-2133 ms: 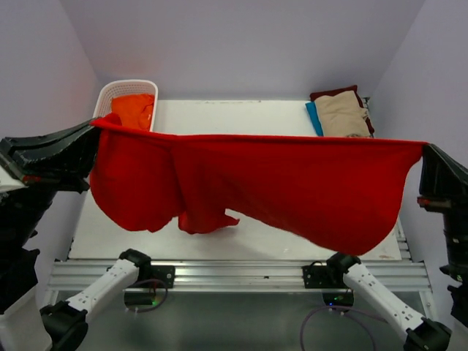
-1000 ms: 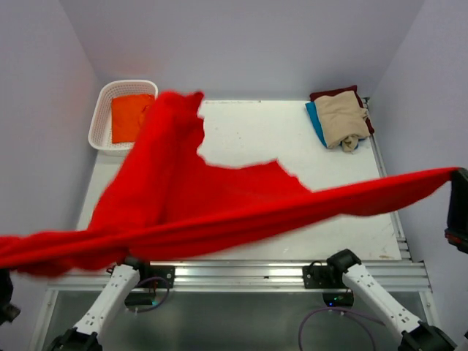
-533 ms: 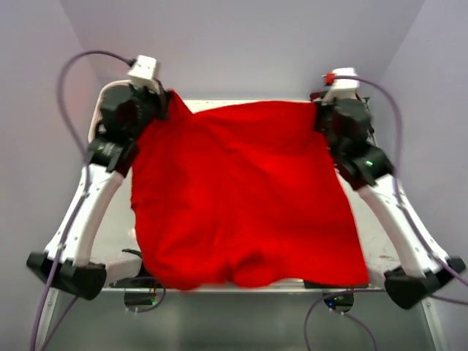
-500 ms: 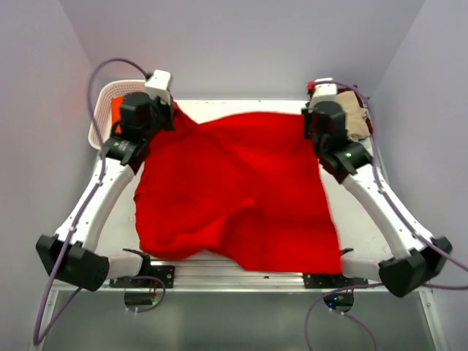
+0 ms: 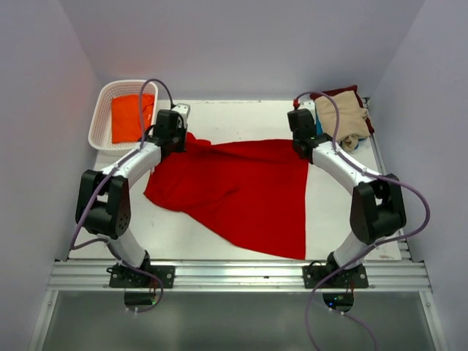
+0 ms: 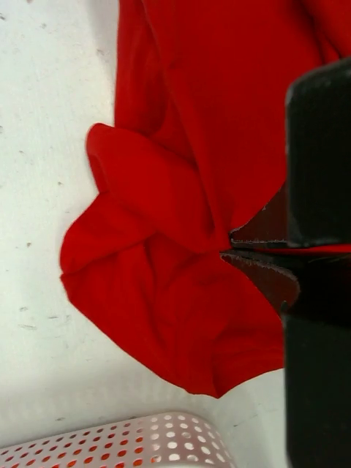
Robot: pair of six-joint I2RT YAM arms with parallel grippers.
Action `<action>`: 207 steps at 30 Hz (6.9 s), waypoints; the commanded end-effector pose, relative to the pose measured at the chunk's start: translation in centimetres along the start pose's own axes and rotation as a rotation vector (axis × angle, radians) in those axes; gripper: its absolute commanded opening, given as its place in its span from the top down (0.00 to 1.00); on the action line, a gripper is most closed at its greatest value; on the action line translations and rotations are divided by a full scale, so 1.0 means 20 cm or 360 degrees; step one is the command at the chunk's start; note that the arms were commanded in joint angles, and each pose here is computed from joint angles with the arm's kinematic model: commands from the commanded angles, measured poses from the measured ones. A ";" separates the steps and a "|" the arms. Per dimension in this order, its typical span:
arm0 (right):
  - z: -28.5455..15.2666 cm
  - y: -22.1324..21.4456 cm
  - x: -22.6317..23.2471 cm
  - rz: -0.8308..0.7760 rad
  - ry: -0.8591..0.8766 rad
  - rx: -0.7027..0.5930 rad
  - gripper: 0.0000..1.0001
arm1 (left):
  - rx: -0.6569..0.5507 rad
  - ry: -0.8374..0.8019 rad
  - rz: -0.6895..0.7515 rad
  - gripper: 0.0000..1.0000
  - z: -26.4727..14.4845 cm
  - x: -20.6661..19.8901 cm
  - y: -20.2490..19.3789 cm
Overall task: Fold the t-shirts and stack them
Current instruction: Flatten the tshirt out
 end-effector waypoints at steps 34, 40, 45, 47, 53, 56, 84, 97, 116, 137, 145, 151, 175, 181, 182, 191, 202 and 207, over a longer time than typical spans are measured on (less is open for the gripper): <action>-1.66 0.54 -0.71 0.0482 0.0642 -0.1130 1.00 | -0.1431 -0.0966 0.0127 1.00 -2.19 -0.31 0.82; -1.05 0.33 -0.52 0.0360 0.0313 -0.0622 1.00 | -0.0832 -0.0578 -0.0077 1.00 -1.16 -0.20 0.59; -0.72 0.19 -0.44 0.0242 0.0062 -0.0341 1.00 | -0.0454 -0.0394 -0.0199 1.00 -0.57 -0.13 0.22; -0.65 0.17 -0.41 0.0214 0.0034 -0.0273 1.00 | -0.0251 -0.0349 -0.0219 1.00 -0.39 -0.13 0.12; -0.47 0.15 -0.29 0.0177 0.0037 -0.0201 1.00 | -0.0121 -0.0354 -0.0250 1.00 -0.20 -0.16 0.10; -0.47 0.19 -0.31 0.0189 0.0003 -0.0258 1.00 | -0.0157 -0.0329 -0.0246 1.00 -0.18 -0.15 0.13; 0.11 0.31 -0.27 0.0339 -0.0602 -0.0084 1.00 | -0.0222 -0.0351 -0.0203 1.00 0.52 -0.25 0.71; -1.26 0.65 -0.36 0.0456 0.0816 -0.1257 1.00 | -0.1128 -0.0979 -0.0001 1.00 -1.36 -0.43 1.07; -1.60 0.73 -0.84 0.0564 0.0384 -0.1315 1.00 | -0.1712 -0.0981 0.0084 1.00 -2.37 -0.32 1.08; -1.48 0.80 -0.70 0.0504 0.0486 -0.1289 1.00 | -0.1429 -0.0772 0.0057 1.00 -1.90 -0.30 1.21; -2.39 0.41 -0.83 0.0348 0.1091 -0.1794 1.00 | -0.1866 -0.1213 0.0144 1.00 -2.93 -0.31 0.66; -2.50 0.46 -1.02 0.0526 0.0926 -0.1875 1.00 | -0.2075 -0.1242 0.0199 1.00 -3.19 -0.30 0.67; -0.19 0.28 -0.10 0.0325 0.0135 -0.0188 1.00 | -0.0341 -0.0562 -0.0234 1.00 -0.08 -0.28 0.51; -0.05 0.32 -0.11 0.0337 -0.0033 -0.0182 1.00 | -0.0307 -0.0628 -0.0247 1.00 0.21 -0.34 0.54; -0.04 0.31 -0.11 0.0334 -0.0056 -0.0174 1.00 | -0.0299 -0.0645 -0.0242 1.00 0.26 -0.36 0.54; 0.13 0.29 -0.14 0.0377 -0.0348 -0.0115 1.00 | -0.0337 -0.0670 -0.0231 1.00 0.46 -0.39 0.69; 0.21 0.30 -0.13 0.0458 -0.0526 -0.0064 0.20 | -0.0432 -0.0763 -0.0258 0.00 0.45 -0.44 0.82; 0.11 0.32 -0.15 0.0472 -0.0453 -0.0171 0.01 | -0.0669 -0.0687 -0.0277 0.00 0.15 -0.37 0.95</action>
Point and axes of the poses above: each gripper's point midway between its finger pads, its own z axis out along the fingers, its own x axis along the line the jaws close on, y = z × x, the point moved 1 cm from there along -z, back along the fingers, and after that the axes turned 7 degrees about -z, right-handed, at the moved point
